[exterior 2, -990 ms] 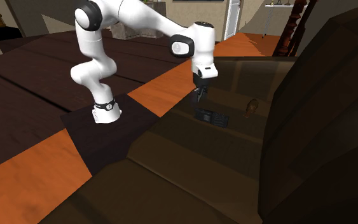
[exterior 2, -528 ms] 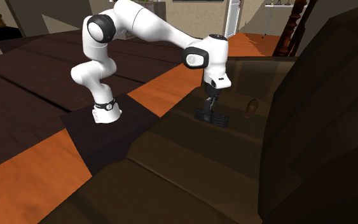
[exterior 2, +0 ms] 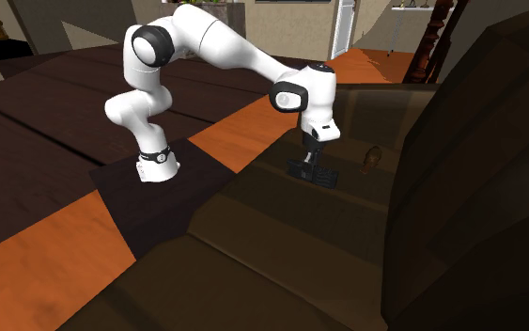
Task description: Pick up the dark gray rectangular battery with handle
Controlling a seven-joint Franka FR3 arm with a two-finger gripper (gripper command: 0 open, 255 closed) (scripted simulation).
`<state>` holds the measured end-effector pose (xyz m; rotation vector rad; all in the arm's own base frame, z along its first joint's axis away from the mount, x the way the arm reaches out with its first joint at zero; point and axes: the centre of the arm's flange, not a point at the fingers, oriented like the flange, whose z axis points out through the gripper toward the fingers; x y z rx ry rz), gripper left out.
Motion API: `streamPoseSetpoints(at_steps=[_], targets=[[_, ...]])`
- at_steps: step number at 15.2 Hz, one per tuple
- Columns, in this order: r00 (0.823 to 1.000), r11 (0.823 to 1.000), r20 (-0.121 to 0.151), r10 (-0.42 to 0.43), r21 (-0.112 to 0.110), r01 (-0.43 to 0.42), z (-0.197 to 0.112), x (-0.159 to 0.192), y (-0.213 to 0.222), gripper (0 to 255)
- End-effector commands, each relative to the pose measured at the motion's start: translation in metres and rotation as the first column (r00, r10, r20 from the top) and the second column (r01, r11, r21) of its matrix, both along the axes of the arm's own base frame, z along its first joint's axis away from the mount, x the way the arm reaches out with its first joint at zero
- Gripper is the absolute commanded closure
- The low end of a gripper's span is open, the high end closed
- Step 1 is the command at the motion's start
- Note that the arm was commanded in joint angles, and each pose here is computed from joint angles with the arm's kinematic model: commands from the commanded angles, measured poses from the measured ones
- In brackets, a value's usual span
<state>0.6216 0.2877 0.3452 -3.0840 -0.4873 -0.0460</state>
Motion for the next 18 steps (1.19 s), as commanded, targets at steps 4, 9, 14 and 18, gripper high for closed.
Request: streamPoseSetpoints(at_steps=[4, 9, 14, 18], targets=[[1.000, 1.000, 0.000, 0.000, 0.000, 0.000, -0.001, 0.000, 0.000, 255], [1.000, 1.000, 0.000, 0.000, 0.000, 0.000, 0.006, -0.001, 0.000, 255], [1.000, 1.000, 0.000, 0.000, 0.000, 0.000, 0.032, -0.001, 0.000, 255], [1.000, 1.000, 0.000, 0.000, 0.000, 0.000, 0.053, -0.001, 0.000, 255]])
